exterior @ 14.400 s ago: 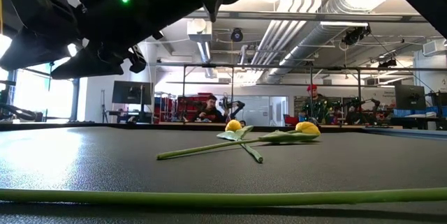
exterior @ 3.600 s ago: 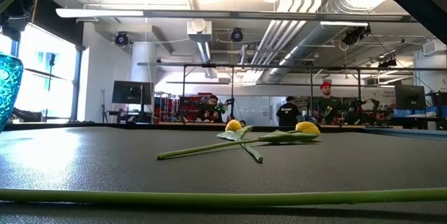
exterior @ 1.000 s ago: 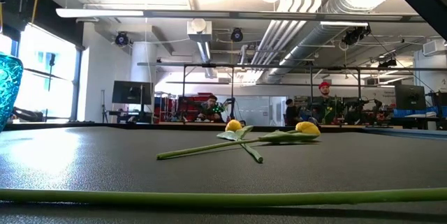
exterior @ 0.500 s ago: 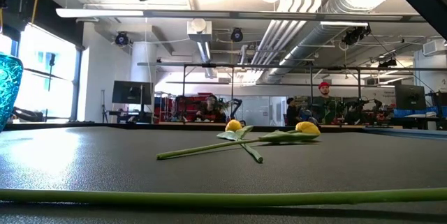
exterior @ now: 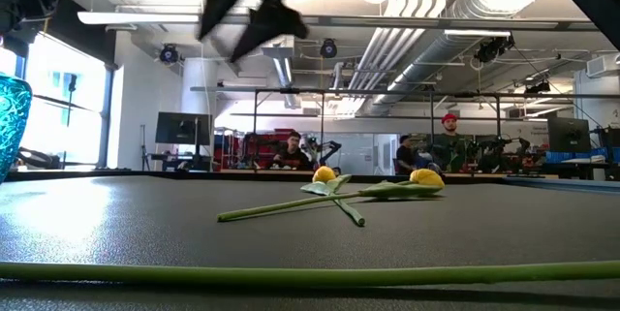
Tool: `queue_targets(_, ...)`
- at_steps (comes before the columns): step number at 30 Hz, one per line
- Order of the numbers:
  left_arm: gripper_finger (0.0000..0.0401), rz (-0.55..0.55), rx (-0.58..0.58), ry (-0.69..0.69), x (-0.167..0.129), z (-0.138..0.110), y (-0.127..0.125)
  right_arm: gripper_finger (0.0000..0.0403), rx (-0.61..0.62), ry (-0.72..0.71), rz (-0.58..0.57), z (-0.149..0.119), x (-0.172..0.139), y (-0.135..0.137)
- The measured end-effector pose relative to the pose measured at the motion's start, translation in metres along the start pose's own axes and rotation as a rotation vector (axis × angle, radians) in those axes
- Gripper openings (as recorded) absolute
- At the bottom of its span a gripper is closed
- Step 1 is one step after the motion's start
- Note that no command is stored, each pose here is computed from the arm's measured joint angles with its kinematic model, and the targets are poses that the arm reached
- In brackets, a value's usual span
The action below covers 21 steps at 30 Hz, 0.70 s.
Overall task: Sort flowers into vase by color
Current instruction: Put the red flower into the blue vase
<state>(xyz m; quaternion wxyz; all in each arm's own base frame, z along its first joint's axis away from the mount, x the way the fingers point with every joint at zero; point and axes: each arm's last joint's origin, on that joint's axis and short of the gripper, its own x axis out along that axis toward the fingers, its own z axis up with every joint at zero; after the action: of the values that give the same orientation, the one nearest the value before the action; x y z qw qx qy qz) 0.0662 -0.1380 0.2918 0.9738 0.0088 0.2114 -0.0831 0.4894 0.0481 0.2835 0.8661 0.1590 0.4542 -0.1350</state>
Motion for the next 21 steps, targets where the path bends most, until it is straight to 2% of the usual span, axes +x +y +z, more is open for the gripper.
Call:
queue_targets(8, 0.0176, 0.066, -0.028, -0.039, -0.012, 0.001, 0.025, 0.0231, 0.101, 0.19, -0.287, -0.032, 0.005, -0.013)
queue_targets(13, 0.0159, 0.115, -0.041, -0.088, -0.016, -0.003, 0.037, 0.0231, 0.146, 0.288, -0.362, -0.051, 0.02, -0.021)
queue_targets(21, 0.0154, 0.202, -0.047, -0.111, -0.02, -0.012, 0.056, 0.0231, 0.142, 0.42, -0.464, -0.077, 0.034, -0.038)
